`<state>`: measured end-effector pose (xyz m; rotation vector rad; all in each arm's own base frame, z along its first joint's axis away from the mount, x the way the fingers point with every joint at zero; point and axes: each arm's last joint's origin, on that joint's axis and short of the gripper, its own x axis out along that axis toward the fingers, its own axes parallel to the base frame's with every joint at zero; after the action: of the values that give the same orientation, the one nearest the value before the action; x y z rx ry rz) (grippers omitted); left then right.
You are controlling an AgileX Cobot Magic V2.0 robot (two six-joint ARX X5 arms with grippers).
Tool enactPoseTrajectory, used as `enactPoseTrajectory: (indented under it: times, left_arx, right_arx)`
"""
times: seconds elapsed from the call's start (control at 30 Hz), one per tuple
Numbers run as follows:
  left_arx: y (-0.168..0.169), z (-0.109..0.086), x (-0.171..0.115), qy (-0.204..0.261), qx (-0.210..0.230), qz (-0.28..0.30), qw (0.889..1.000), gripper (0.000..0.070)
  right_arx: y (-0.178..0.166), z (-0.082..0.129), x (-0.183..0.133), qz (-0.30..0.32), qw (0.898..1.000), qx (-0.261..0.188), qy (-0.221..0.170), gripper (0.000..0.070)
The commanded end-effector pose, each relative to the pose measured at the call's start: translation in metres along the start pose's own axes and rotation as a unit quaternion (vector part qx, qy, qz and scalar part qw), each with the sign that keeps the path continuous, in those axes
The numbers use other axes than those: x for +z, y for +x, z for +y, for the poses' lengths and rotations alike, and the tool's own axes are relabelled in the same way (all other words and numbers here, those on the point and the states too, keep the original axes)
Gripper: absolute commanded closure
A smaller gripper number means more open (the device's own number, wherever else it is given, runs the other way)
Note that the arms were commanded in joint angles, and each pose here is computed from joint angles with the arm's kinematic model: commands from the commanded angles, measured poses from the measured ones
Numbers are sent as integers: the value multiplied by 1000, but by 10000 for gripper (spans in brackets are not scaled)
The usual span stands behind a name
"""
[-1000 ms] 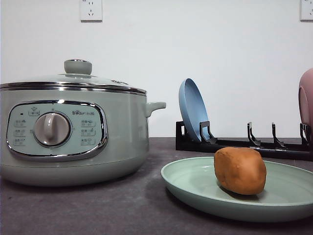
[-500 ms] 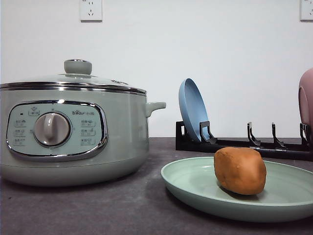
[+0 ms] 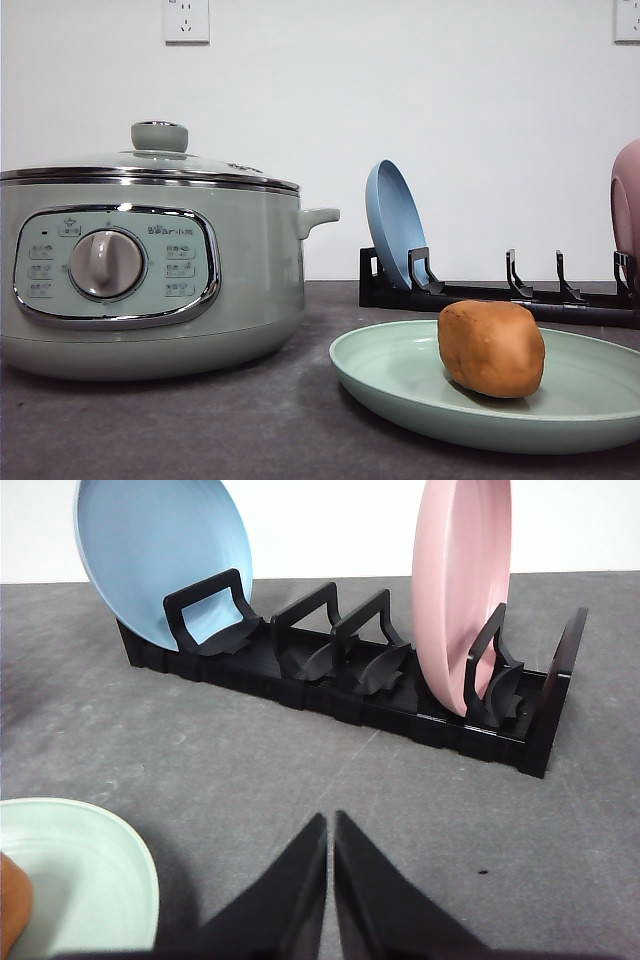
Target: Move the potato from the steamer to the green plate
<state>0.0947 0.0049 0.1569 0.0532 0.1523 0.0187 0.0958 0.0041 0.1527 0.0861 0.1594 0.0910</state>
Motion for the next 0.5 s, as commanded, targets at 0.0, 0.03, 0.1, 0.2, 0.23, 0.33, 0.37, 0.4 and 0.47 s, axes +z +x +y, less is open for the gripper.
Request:
enactPoseTrajectory:
  times: [0.0,0.03,0.1,0.2,0.23,0.33,0.37,0.4,0.47]
  left_arx:
    - [2,0,-7,-2,0,13,1000,700]
    - [2,0,-7,-2,0,13,1000,700]
    - [2,0,-7,-2,0,13,1000,700]
    - [2,0,-7,-2,0,13,1000,700]
    - [2,0,-7,-2,0,13,1000,700]
    - [2,0,-7,-2,0,13,1000,700]
    - [2,0,-7,-2,0,13,1000,700]
    - [2,0,-7,-2,0,13,1000,700]
    - [2,0,-7,-2,0,13,1000,700]
  right_arx:
    - [0,0,-1,-3,1000,1,-1,700]
    - [0,0,-1,-3,1000,1,-1,700]
    - [0,0,-1,-3,1000,1,-1,700]
    - [0,0,-1,-3,1000,1,-1,700]
    - [0,0,-1,-3,1000,1,-1,700]
    - [0,0,-1,-3,1000,1,-1,700]
    - [0,0,-1,-3,1000,1,-1,700]
    - [0,0,-1,-3,1000,1,-1,700]
    - [0,0,-1,-3,1000,1,-1,700]
